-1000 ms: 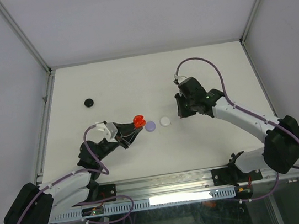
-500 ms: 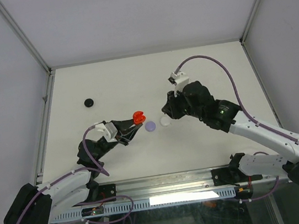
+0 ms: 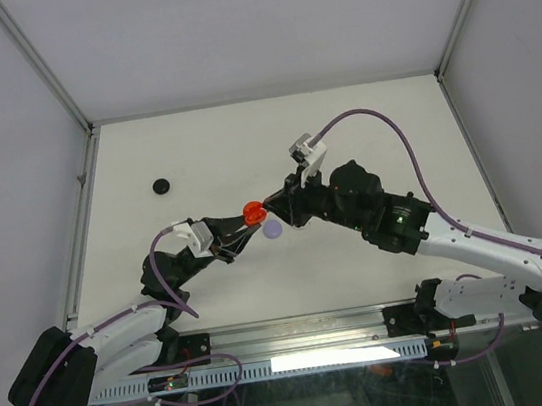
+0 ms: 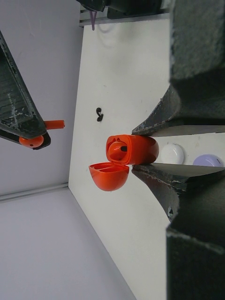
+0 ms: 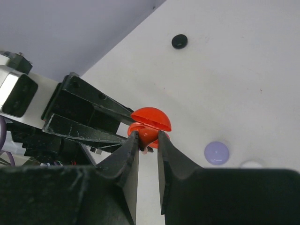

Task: Insert the wireless bluetooth earbuds into the charging case
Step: Place the earbud in the charging case.

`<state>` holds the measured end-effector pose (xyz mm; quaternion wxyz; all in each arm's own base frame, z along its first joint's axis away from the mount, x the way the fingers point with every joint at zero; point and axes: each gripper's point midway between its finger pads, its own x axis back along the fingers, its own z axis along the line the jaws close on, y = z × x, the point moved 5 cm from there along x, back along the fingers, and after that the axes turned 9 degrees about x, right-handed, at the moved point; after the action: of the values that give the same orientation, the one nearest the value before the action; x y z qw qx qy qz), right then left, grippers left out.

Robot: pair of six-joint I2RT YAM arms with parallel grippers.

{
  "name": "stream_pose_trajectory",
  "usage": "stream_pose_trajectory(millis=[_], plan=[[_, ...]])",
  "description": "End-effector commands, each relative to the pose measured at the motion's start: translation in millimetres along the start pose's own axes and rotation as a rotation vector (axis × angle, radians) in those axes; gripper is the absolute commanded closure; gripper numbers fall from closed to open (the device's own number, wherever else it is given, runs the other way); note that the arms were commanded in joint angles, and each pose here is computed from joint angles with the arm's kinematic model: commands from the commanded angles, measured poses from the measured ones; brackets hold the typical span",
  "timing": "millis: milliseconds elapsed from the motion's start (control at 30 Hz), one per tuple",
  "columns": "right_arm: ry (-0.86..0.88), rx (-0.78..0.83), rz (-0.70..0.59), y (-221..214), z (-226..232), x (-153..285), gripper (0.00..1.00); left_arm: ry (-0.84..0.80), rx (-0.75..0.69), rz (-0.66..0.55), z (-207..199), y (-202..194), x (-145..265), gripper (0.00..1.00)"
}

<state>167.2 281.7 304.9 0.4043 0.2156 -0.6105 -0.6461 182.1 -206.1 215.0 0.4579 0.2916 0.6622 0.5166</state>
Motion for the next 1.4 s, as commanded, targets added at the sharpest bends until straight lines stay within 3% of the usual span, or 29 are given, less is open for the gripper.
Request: stream_pose_trajectory(millis=[0, 1000, 1367], plan=[[0.022, 0.018, -0.132, 22.9, 10.1, -5.1, 0.86, -0.043, -0.034, -0.102, -3.1, 28.7, -9.6, 0.96], [0.025, 0.037, -0.058, -11.1, 17.9, -26.5, 0.86, -0.041, 0.048, -0.155, -5.8, 34.7, -10.3, 0.96], [0.031, 0.045, -0.048, -15.8, 18.8, -26.8, 0.73, -0.013, 0.091, -0.164, -2.9, 31.7, -10.3, 0.96]])
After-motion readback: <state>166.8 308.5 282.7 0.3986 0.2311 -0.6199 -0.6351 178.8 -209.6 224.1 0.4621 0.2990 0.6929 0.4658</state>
